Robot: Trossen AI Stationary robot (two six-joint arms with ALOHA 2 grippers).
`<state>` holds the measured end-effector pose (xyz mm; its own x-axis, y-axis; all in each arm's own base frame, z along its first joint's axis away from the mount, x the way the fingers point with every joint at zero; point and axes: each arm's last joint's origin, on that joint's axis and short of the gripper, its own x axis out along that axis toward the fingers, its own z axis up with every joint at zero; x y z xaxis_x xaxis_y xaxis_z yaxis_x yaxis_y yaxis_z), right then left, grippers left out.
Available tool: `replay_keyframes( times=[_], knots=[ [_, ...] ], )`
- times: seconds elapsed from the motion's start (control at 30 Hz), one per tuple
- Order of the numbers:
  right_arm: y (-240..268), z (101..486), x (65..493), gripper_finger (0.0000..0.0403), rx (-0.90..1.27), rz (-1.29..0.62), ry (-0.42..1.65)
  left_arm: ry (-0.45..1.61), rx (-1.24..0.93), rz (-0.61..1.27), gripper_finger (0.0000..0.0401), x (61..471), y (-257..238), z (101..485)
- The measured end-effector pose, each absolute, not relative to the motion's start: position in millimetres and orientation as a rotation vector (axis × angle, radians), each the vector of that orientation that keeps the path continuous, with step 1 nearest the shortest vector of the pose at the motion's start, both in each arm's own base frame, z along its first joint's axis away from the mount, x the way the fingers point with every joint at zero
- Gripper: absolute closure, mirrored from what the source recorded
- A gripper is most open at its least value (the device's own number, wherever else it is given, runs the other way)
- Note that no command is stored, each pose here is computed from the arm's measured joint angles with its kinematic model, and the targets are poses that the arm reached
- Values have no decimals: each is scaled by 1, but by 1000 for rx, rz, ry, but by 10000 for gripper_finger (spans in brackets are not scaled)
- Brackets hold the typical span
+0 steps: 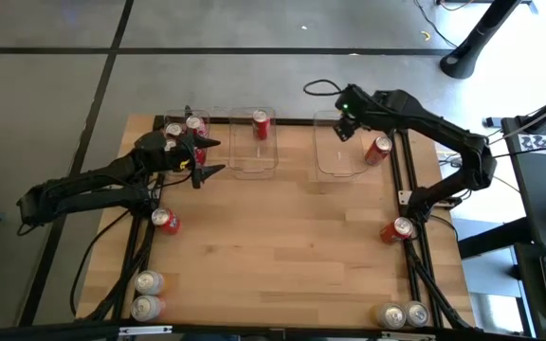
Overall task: Sort soda cans
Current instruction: Put the orange soda can into the middle transparent bin
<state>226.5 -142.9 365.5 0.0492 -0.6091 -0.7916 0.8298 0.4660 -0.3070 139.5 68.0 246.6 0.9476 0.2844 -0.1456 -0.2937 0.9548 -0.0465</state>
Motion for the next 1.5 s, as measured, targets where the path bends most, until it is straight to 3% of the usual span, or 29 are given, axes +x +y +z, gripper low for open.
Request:
replay_keyframes(
  times=[0.5, 1.5],
  knots=[
    [-185, 285, 173, 26, 594, -1314, 1313, 139, -66, 294, 13, 139, 68, 247],
    [-189, 226, 151, 26, 760, -1265, 1397, 138, -65, 294, 13, 139, 68, 247]
  ],
)
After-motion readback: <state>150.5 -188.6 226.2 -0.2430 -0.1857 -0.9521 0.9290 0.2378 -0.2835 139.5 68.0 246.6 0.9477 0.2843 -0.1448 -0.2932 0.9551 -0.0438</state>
